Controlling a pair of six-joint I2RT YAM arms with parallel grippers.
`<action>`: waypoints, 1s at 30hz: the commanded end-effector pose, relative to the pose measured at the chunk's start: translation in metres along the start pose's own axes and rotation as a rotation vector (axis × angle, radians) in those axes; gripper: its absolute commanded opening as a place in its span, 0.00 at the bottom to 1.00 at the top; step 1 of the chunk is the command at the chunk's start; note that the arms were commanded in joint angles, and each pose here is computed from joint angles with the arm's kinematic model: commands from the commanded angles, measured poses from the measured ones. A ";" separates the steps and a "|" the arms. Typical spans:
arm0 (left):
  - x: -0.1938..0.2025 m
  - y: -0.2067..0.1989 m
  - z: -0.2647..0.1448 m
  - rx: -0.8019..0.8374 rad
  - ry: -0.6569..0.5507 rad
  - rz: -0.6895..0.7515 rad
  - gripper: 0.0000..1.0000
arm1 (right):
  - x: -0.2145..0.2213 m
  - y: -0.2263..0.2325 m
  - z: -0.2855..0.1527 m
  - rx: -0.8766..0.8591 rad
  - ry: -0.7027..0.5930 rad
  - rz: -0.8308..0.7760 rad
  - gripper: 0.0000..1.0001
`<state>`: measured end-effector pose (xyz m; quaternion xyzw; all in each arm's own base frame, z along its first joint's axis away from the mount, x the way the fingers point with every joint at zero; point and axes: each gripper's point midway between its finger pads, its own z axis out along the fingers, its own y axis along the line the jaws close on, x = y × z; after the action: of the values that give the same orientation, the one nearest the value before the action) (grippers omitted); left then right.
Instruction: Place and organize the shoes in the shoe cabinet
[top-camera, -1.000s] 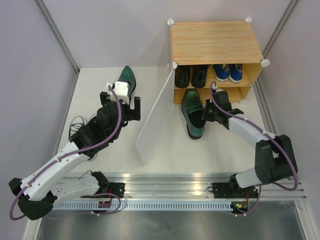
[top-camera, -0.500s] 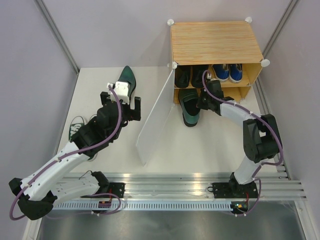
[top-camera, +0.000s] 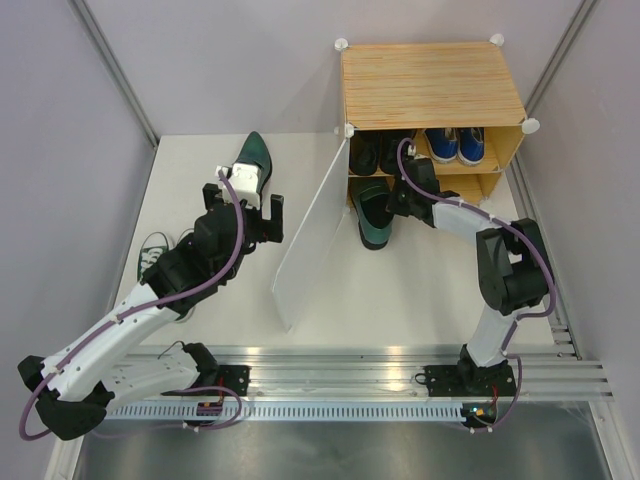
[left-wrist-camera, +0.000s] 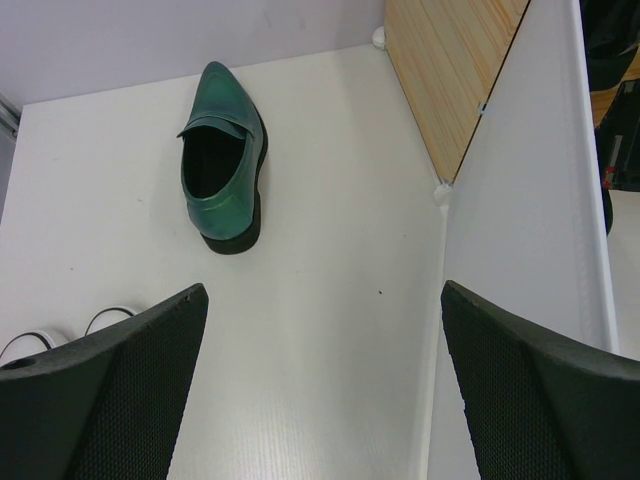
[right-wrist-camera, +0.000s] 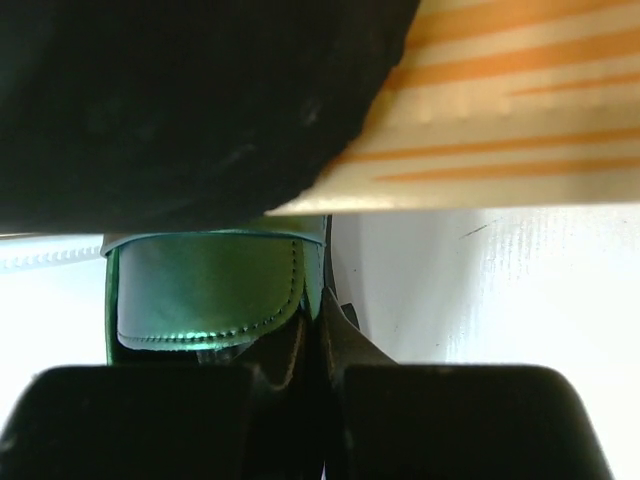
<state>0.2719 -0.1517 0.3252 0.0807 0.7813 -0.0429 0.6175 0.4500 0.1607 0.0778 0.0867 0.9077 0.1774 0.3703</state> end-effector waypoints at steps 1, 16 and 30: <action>-0.006 -0.004 0.001 0.020 -0.025 -0.009 1.00 | -0.047 0.042 -0.003 -0.136 -0.133 -0.003 0.02; -0.004 -0.006 0.002 0.027 -0.019 -0.006 1.00 | -0.045 0.042 -0.011 -0.133 -0.138 -0.004 0.44; -0.005 -0.007 0.002 0.037 -0.020 -0.006 1.00 | -0.049 0.035 -0.039 -0.099 -0.178 -0.019 0.57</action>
<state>0.2716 -0.1556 0.3236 0.0872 0.7822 -0.0497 0.6149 0.4543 0.1685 0.1212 0.0820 0.8832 0.2047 0.4140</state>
